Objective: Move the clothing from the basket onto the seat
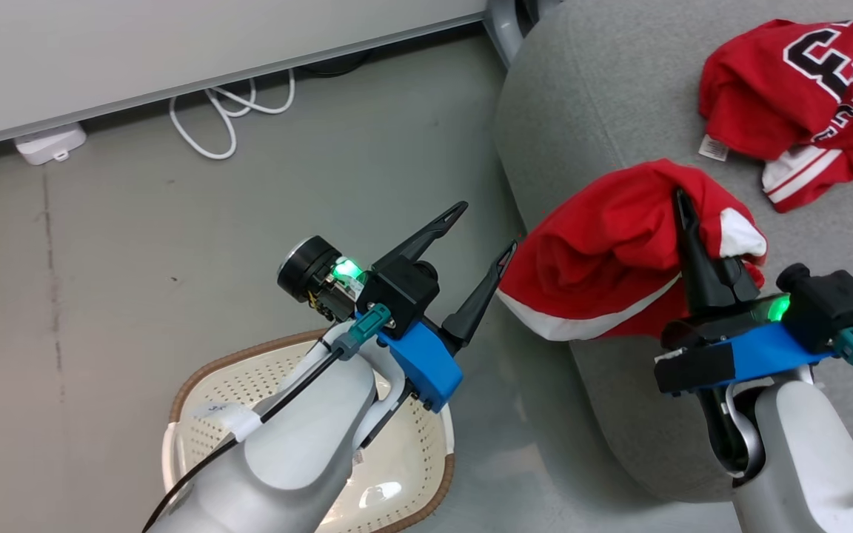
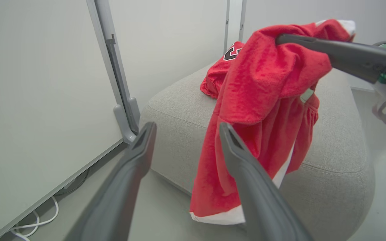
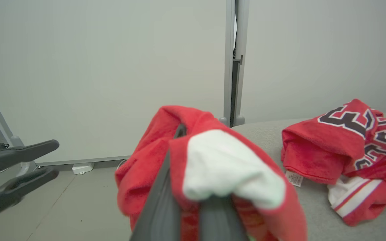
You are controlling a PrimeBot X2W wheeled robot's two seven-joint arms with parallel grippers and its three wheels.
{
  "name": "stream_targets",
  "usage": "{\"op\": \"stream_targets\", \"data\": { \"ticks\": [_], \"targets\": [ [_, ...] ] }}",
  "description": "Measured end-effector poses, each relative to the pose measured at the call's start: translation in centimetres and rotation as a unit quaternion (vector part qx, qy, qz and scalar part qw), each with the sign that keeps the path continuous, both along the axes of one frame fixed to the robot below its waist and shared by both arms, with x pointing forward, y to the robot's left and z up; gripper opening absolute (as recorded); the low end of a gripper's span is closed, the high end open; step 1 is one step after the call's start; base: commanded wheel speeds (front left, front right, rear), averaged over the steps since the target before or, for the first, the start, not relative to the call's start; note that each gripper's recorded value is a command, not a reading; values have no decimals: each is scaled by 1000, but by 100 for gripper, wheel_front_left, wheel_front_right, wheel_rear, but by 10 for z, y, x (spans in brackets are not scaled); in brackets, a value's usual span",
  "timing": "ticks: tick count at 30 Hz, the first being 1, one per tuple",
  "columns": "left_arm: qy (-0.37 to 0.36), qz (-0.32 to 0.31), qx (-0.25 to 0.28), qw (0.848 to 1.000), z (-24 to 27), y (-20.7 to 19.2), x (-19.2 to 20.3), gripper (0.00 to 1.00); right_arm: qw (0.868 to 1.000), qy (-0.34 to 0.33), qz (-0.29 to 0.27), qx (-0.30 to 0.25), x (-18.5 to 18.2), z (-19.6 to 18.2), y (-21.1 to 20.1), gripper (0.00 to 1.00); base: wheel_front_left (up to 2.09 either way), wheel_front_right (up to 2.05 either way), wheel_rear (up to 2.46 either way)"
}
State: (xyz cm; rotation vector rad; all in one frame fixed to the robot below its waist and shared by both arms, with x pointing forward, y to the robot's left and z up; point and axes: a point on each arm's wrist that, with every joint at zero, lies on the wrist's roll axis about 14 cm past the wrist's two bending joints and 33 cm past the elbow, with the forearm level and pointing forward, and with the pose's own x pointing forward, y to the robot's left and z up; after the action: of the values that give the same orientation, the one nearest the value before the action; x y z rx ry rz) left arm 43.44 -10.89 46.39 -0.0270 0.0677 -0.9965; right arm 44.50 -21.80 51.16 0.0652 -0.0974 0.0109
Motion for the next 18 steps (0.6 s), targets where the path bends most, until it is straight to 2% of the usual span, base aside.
{"op": "stream_targets", "data": {
  "ticks": [8, 18],
  "targets": [
    [2, -29, -4, 1000, -1, -19, -9, 100, 999, 11, -40, 2, -22, -7, -22, 0, 0, 0, 0],
    [2, -39, -4, 999, -1, -24, -14, 100, 999, 6, -47, 6, -26, -3, -24, 0, 0, 0, 0]
  ]
}}
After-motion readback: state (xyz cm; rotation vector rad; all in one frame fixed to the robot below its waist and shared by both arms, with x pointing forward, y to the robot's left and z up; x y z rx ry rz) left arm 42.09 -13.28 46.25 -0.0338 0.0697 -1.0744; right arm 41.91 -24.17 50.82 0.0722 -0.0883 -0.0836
